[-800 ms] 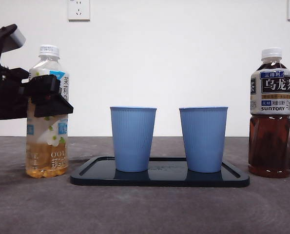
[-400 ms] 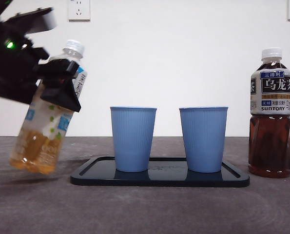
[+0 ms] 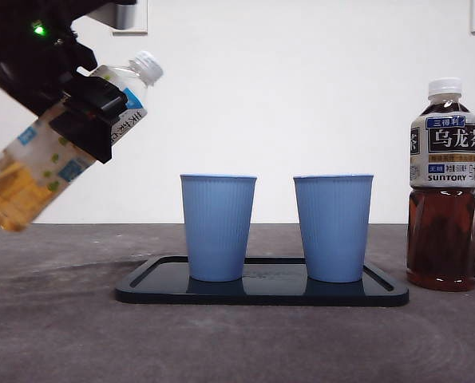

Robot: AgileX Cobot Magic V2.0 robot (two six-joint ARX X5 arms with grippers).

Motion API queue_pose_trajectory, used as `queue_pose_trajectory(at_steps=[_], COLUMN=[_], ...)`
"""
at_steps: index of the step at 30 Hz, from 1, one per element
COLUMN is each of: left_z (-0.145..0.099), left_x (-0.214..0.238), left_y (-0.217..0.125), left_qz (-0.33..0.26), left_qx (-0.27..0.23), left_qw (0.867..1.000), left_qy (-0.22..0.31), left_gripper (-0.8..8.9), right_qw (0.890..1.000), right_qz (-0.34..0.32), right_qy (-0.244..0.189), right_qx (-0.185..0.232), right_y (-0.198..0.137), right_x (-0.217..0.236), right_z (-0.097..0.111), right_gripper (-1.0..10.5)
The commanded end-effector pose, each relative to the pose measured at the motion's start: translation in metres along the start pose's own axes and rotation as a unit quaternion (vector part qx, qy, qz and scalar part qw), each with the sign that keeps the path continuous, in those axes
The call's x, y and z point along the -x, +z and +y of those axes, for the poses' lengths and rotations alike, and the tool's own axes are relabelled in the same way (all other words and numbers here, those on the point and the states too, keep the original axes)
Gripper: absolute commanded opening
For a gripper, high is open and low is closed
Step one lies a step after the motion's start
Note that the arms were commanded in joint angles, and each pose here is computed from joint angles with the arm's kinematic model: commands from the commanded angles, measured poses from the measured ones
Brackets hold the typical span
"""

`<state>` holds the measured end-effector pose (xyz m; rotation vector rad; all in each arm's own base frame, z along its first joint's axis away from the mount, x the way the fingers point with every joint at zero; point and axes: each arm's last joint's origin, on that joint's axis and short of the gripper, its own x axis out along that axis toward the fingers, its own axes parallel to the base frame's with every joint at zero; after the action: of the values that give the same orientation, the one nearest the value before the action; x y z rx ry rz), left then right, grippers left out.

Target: Pour the drink into the cup

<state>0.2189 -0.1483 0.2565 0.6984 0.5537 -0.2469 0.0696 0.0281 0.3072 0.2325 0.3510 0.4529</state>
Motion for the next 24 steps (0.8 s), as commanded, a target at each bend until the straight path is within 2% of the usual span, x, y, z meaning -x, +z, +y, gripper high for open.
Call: queue_pose_trajectory(at_steps=[1,8,14,16,21,24], left_z=[-0.001,-0.011,-0.02,-0.023,-0.027,-0.031], left_x=[0.003,-0.004,-0.011,-0.013,-0.02,-0.02], left_y=[0.018,0.037,0.055,0.059,0.062,0.061], left_qz=[-0.007,0.036,0.061,0.074,0.114,0.121], left_qx=[-0.069,-0.154,-0.189,-0.216,-0.29,-0.305], left_qw=[0.997,0.985,0.976,0.969,0.941,0.936], left_qy=[0.023,0.075,0.086,0.092,0.131,0.131], left_gripper=[2.44,2.43,2.39,2.39,2.39,2.38], right_qw=[1.0,1.0,1.0,1.0,1.0,1.0], right_qz=[-0.009,-0.009,-0.009,-0.009,-0.009,-0.009], right_qy=[0.004,0.004,0.004,0.004,0.004,0.004], right_qx=[0.009,0.008,0.008,0.008,0.008,0.009], right_y=[0.004,0.004,0.004,0.004,0.004,0.004], right_x=[0.002,0.002,0.002,0.002,0.002,0.002], right_z=[0.002,0.002,0.002,0.002,0.002,0.002], right_gripper=[4.9,4.9,4.9,4.9,4.9,4.9])
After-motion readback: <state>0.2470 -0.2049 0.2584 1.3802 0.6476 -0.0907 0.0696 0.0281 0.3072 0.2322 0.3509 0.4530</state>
